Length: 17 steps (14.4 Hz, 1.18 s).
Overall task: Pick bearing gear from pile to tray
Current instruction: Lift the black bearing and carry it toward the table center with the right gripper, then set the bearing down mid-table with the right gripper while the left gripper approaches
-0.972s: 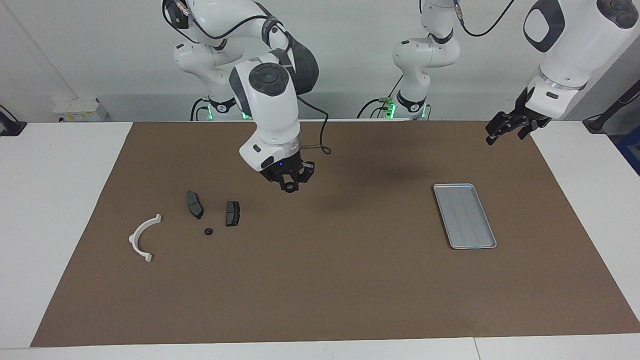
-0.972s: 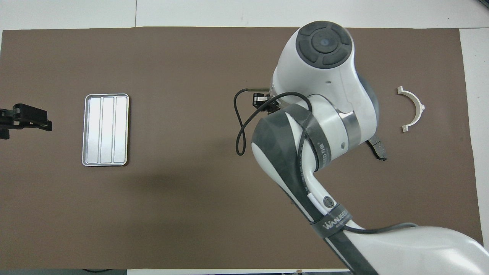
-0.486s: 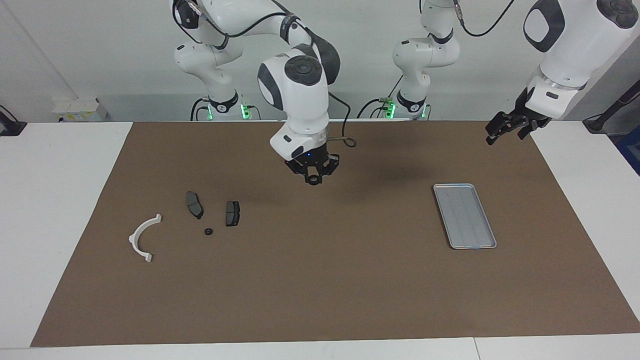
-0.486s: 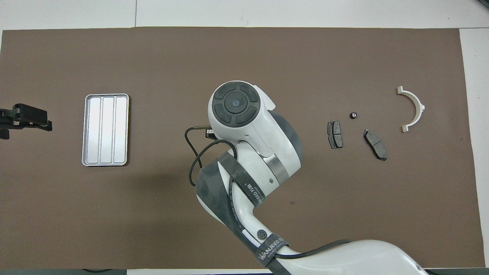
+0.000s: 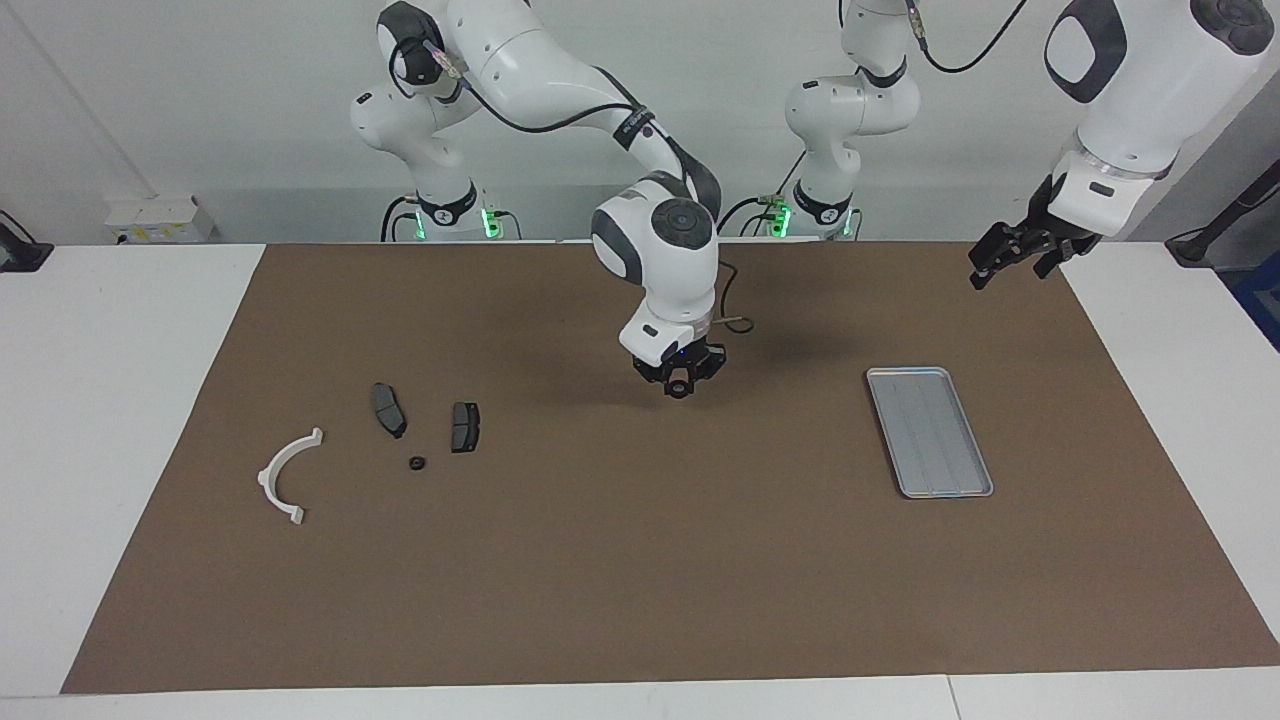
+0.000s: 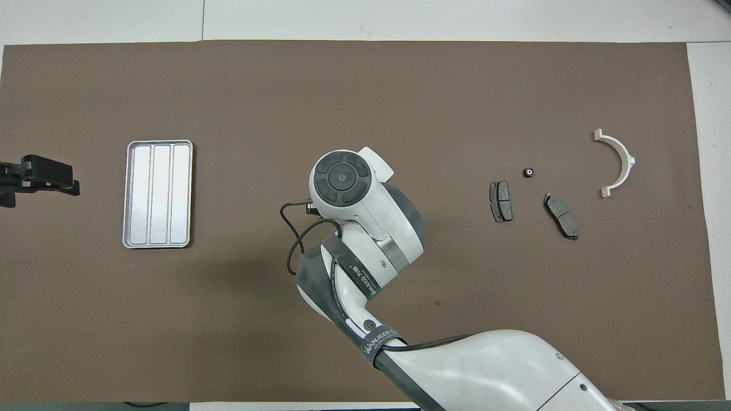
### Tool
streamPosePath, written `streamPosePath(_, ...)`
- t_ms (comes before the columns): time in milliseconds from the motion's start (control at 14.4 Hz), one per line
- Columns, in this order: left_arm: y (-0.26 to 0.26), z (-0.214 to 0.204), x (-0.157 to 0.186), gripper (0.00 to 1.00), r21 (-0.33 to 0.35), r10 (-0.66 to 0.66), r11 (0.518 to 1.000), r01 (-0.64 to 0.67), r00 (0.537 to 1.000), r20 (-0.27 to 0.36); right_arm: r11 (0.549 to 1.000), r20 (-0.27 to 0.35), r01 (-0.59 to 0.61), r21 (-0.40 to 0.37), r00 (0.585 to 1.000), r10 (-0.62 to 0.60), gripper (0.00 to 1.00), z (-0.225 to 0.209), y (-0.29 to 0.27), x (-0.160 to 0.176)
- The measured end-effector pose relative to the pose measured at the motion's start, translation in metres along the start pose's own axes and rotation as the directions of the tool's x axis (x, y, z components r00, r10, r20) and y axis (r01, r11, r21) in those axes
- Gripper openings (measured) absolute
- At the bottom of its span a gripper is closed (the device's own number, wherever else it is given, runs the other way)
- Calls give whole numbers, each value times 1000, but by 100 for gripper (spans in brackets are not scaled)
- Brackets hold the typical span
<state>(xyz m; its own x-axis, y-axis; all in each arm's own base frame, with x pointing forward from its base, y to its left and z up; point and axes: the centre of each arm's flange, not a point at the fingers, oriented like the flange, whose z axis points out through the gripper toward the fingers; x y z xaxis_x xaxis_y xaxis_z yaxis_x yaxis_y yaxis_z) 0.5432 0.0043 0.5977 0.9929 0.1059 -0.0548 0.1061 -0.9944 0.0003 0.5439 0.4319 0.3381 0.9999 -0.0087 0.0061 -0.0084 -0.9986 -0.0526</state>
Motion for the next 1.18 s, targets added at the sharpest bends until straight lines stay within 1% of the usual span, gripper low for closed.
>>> streamPosePath(208, 2, 2, -1, 100, 1, -1, 1000, 1, 1000, 9, 1000, -3, 8, 1, 1000, -8, 35, 11, 2, -2)
streamPosePath(347, 3, 7, -3, 100, 3, -26, 1000, 26, 999, 22, 1000, -13, 19, 8, 1000, -18, 35, 24, 4, -4)
streamPosePath(555, 16, 17, -10, 100, 12, -118, 993, 118, 992, 41, 999, -11, 35, 4, 999, -35, 35, 43, 10, -8)
streamPosePath(763, 42, 31, -18, 100, 21, -246, 969, 246, 968, 40, 999, -11, 45, 3, 999, -45, 35, 46, 14, -7)
streamPosePath(972, 55, 49, -19, 100, -10, -336, 942, 336, 942, 29, 999, -22, 45, 10, 999, -45, 35, 47, 15, -7)
streamPosePath(1041, 58, 53, -18, 100, -17, -364, 931, 365, 931, 25, 999, -24, 45, 11, 999, -44, 41, 48, 15, -8)
streamPosePath(1180, 66, 60, -19, 100, -29, -402, 915, 402, 915, 29, 999, -23, 44, 10, 999, -44, 62, 50, 16, -8)
